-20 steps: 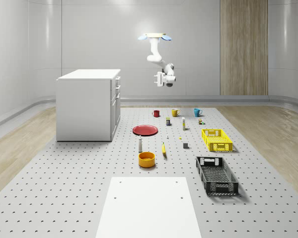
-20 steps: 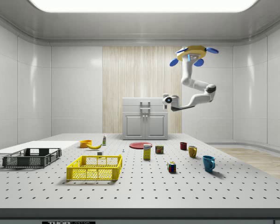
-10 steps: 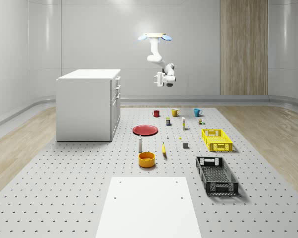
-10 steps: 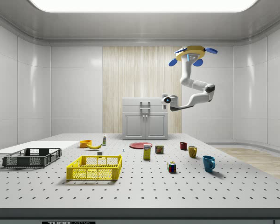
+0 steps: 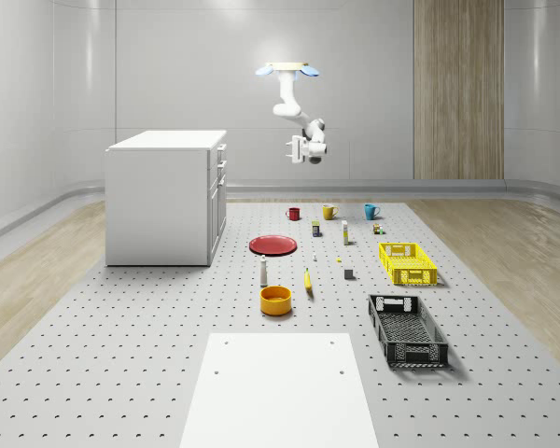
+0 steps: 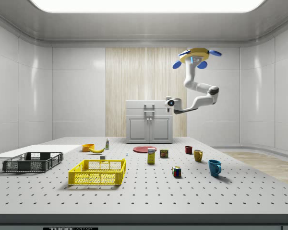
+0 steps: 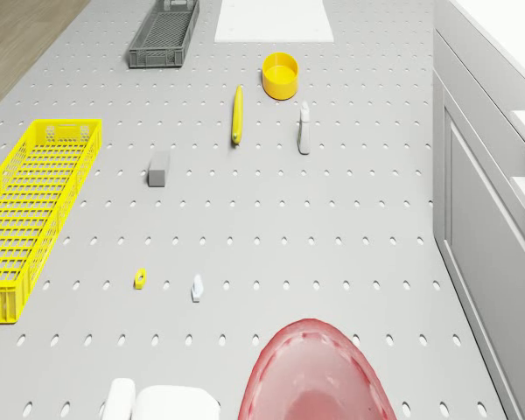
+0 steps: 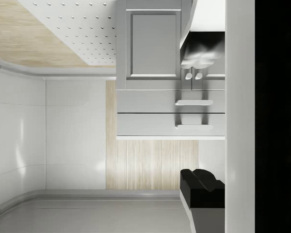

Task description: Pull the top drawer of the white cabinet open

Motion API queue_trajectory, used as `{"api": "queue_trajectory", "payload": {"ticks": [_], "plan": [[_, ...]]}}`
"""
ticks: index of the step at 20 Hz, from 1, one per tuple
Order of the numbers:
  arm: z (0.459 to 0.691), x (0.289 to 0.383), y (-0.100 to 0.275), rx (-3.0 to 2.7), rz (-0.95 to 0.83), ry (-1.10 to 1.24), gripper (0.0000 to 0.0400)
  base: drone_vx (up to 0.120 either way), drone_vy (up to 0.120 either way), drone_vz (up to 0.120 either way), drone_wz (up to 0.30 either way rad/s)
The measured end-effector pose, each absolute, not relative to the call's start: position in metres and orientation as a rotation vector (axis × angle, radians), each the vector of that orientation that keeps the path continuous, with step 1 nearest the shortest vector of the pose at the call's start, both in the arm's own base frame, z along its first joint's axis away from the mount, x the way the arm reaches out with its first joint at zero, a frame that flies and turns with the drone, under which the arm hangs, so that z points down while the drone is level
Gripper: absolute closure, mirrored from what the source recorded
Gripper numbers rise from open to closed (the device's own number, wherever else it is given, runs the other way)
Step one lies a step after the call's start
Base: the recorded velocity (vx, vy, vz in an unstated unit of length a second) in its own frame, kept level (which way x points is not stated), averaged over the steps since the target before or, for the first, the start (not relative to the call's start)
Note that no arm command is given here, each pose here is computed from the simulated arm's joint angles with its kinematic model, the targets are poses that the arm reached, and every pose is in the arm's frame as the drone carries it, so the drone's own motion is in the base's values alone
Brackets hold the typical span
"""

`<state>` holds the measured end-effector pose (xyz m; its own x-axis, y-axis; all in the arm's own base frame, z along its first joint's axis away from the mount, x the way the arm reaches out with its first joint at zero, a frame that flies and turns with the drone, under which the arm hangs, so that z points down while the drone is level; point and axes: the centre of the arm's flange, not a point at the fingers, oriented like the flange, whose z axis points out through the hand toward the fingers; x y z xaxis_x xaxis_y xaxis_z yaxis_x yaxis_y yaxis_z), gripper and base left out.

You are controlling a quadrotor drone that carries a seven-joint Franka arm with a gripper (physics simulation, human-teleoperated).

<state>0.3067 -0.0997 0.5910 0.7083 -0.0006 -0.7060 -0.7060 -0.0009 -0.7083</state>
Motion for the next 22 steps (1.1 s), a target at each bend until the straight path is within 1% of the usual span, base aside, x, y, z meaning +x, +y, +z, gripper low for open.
{"api": "queue_trajectory", "payload": {"ticks": [2, 6, 18, 21, 22], "plan": [[0.591, 0.3067, -0.0997, -1.484, 0.613, 0.613, 0.0095, 0.08, 0.0, 0.0, 0.0], [0.591, 0.3067, -0.0997, -1.484, 0.613, 0.613, 0.0095, 0.01, 0.0, 0.0, 0.0], [0.591, 0.3067, -0.0998, -1.484, 0.613, 0.613, 0.0095, 0.12, 0.0, 0.0, 0.0], [0.591, 0.3067, -0.0998, -1.484, 0.613, 0.613, 0.0095, 0.12, -0.107, 0.0, 0.0], [0.591, 0.3067, -0.0998, -1.484, 0.613, 0.613, 0.0095, 0.12, 0.0, 0.0, 0.0]]}}
